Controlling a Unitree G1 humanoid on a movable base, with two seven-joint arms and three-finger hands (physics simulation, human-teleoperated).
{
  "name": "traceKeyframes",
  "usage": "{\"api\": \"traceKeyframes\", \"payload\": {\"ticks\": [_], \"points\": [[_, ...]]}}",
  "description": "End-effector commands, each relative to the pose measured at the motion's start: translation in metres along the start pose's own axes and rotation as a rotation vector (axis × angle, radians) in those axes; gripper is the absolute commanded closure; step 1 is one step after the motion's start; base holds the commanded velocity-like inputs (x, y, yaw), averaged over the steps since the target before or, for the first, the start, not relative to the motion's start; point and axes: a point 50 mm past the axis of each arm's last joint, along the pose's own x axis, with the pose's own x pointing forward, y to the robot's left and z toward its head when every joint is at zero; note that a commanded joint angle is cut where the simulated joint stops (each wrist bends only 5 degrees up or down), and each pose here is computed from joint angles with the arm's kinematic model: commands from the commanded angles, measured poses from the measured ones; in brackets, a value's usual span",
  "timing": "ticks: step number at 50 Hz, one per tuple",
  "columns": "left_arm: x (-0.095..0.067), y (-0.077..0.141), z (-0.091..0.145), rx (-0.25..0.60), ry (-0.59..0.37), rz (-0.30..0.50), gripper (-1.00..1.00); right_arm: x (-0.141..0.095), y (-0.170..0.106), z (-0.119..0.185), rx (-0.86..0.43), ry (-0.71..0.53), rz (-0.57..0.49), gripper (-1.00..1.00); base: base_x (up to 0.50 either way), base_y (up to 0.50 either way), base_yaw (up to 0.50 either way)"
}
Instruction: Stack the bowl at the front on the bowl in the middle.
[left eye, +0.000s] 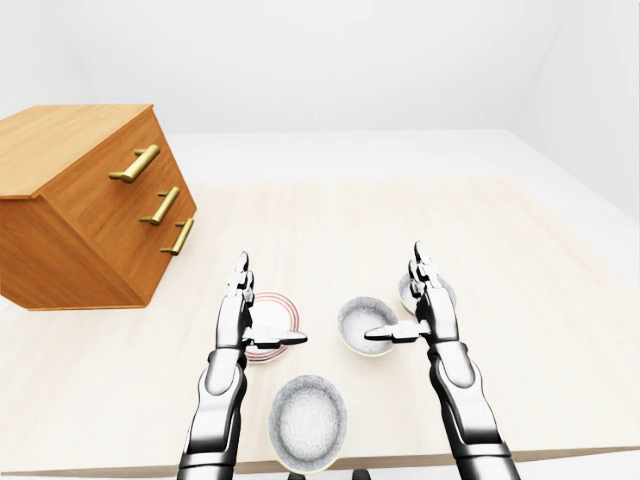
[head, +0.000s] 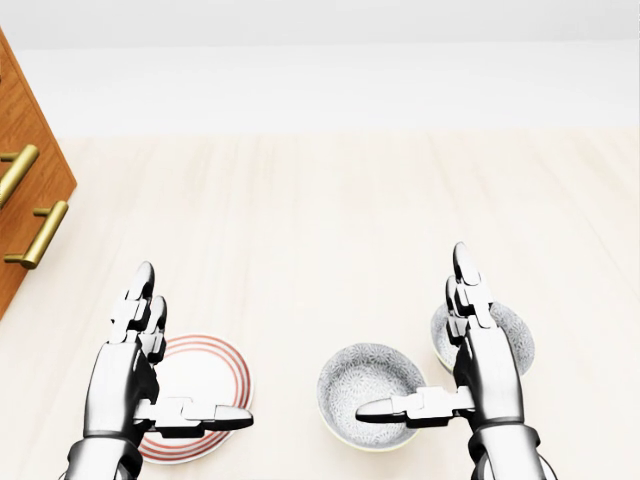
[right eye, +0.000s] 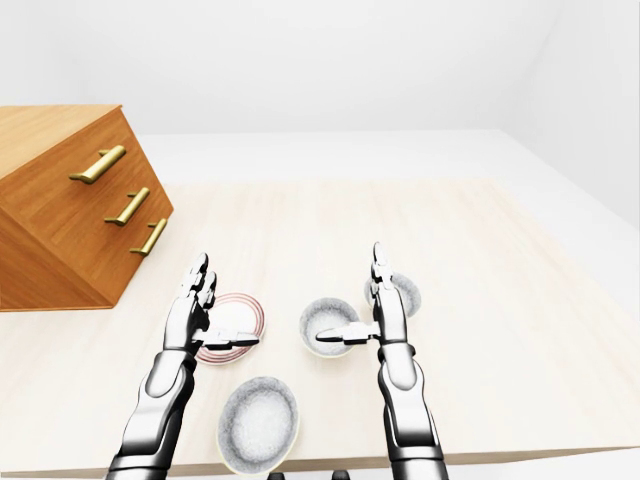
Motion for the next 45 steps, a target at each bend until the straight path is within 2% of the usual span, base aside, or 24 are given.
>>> {"api": "traceKeyframes", "payload": {"ticks": [1,14,20,24,25,27,28,32,40,42,43,45], "points": [[0.000,0.000,-0.001,0.000,0.002,0.003,-1.00,0.000,0.000,-0.001,-0.004,0.005,0.001,-1.00,0.24,-0.02,0.00],[0.000,0.000,0.001,-0.007,0.002,0.003,-1.00,-0.001,0.000,0.002,-0.010,-0.011,0.004,-1.00,0.17,-0.01,0.00],[0.001,0.001,0.000,-0.007,0.003,0.005,-1.00,-0.003,-0.005,0.014,-0.086,-0.054,-0.011,-1.00,0.00,0.00,0.00],[0.001,0.001,-0.001,-0.006,0.003,0.007,-1.00,-0.005,-0.008,0.024,-0.192,-0.095,-0.012,-1.00,0.00,0.00,0.00],[0.001,0.002,-0.001,-0.007,0.004,0.008,-1.00,-0.008,-0.018,0.048,-0.310,-0.159,-0.042,-1.00,0.00,0.00,0.00],[0.001,0.001,-0.001,-0.007,0.004,0.006,-1.00,-0.011,-0.026,0.061,-0.343,-0.180,-0.081,-1.00,0.00,0.00,0.00],[0.001,0.001,-0.001,-0.007,0.005,0.006,-1.00,-0.015,-0.031,0.070,-0.430,-0.208,-0.099,-1.00,0.00,0.00,0.00],[0.000,0.002,-0.001,-0.008,0.006,0.006,-1.00,-0.022,-0.034,0.081,-0.573,-0.241,-0.119,-1.00,0.00,0.00,0.00],[0.001,0.002,-0.001,-0.006,0.004,0.008,-1.00,-0.029,-0.039,0.098,-0.776,-0.278,-0.169,-1.00,0.00,0.00,0.00],[0.001,0.002,-0.001,-0.006,0.003,0.008,-1.00,-0.029,-0.039,0.099,-0.779,-0.278,-0.171,-1.00,0.00,0.00,0.00],[0.000,0.002,-0.001,-0.006,0.002,0.004,-1.00,-0.033,-0.047,0.109,-0.865,-0.275,-0.197,-1.00,0.00,0.00,0.00],[0.000,0.002,-0.001,-0.006,0.001,0.005,-1.00,-0.037,-0.052,0.117,-0.915,-0.288,-0.220,-1.00,0.00,0.00,0.00]]}}
